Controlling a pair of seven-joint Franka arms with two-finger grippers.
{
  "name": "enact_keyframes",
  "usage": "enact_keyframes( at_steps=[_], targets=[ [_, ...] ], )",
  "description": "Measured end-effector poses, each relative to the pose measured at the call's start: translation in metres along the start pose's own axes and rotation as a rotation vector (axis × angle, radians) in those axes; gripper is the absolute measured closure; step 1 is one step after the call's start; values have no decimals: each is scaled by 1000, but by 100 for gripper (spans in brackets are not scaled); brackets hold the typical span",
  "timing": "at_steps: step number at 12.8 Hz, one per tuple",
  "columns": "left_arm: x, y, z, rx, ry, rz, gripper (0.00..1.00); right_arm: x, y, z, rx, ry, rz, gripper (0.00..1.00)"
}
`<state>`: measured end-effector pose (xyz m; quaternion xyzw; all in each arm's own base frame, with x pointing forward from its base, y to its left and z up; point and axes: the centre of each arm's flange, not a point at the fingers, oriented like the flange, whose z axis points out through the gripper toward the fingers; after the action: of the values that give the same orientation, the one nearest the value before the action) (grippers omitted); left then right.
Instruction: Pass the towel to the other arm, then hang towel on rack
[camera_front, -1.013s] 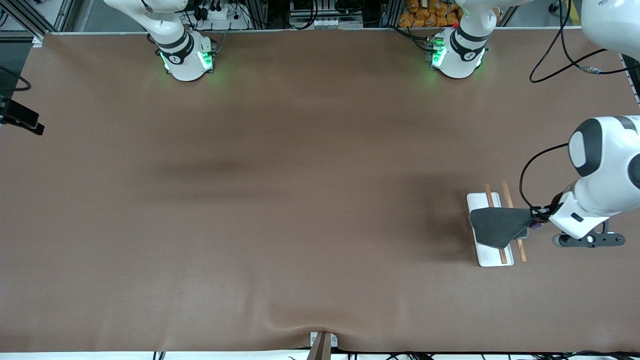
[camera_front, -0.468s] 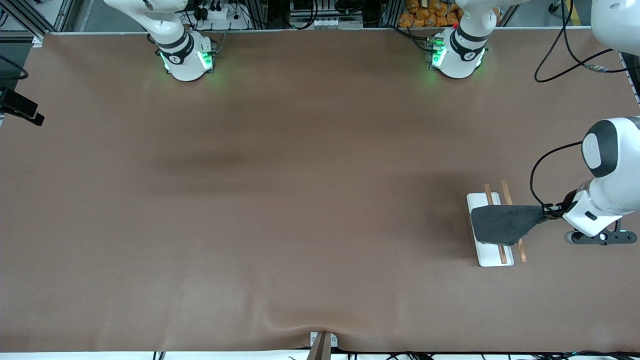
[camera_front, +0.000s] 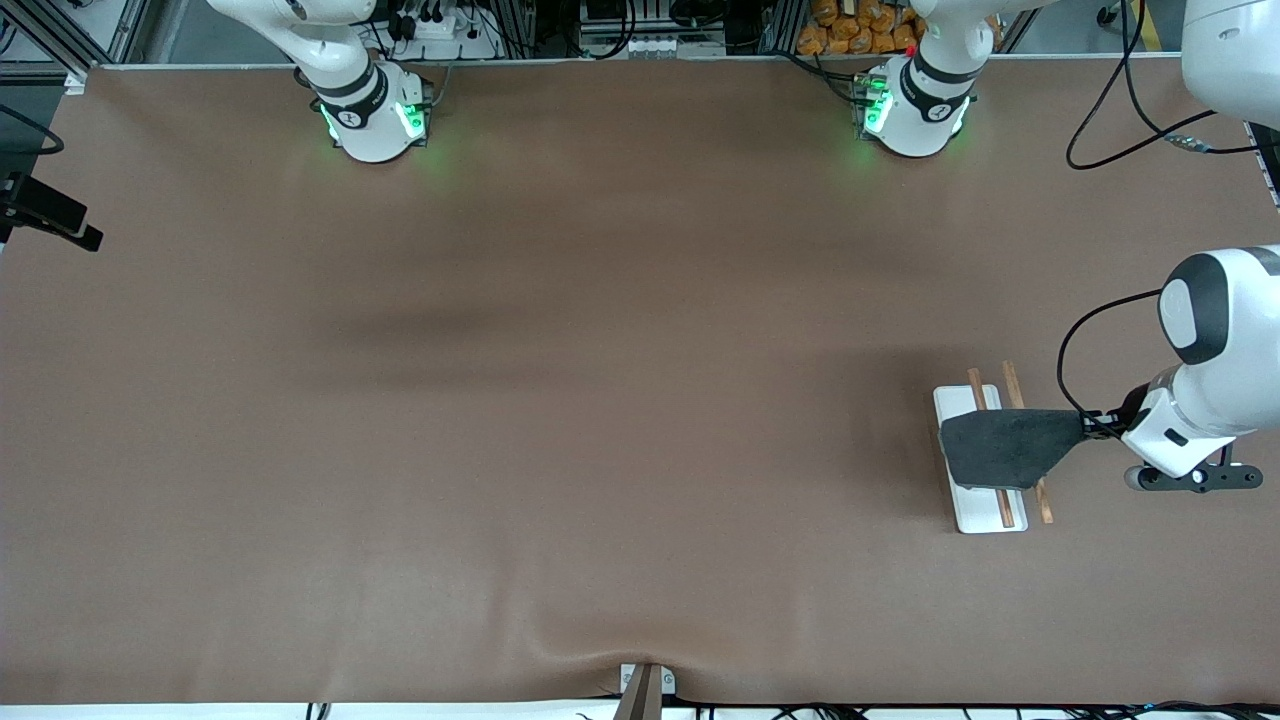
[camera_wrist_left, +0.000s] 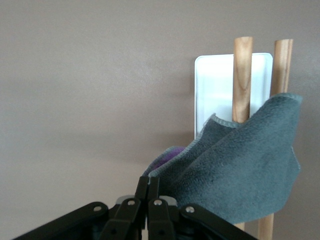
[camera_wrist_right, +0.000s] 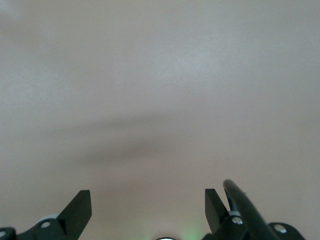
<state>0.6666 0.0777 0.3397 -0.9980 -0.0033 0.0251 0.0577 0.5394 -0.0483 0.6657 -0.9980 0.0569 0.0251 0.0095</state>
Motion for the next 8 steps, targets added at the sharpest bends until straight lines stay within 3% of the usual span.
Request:
enact_keyframes(
  at_steps=[8],
  targets=[
    [1,-14,16,-11,-5,-25,97,1,1,34,-2,-80,-2,0]
  ],
)
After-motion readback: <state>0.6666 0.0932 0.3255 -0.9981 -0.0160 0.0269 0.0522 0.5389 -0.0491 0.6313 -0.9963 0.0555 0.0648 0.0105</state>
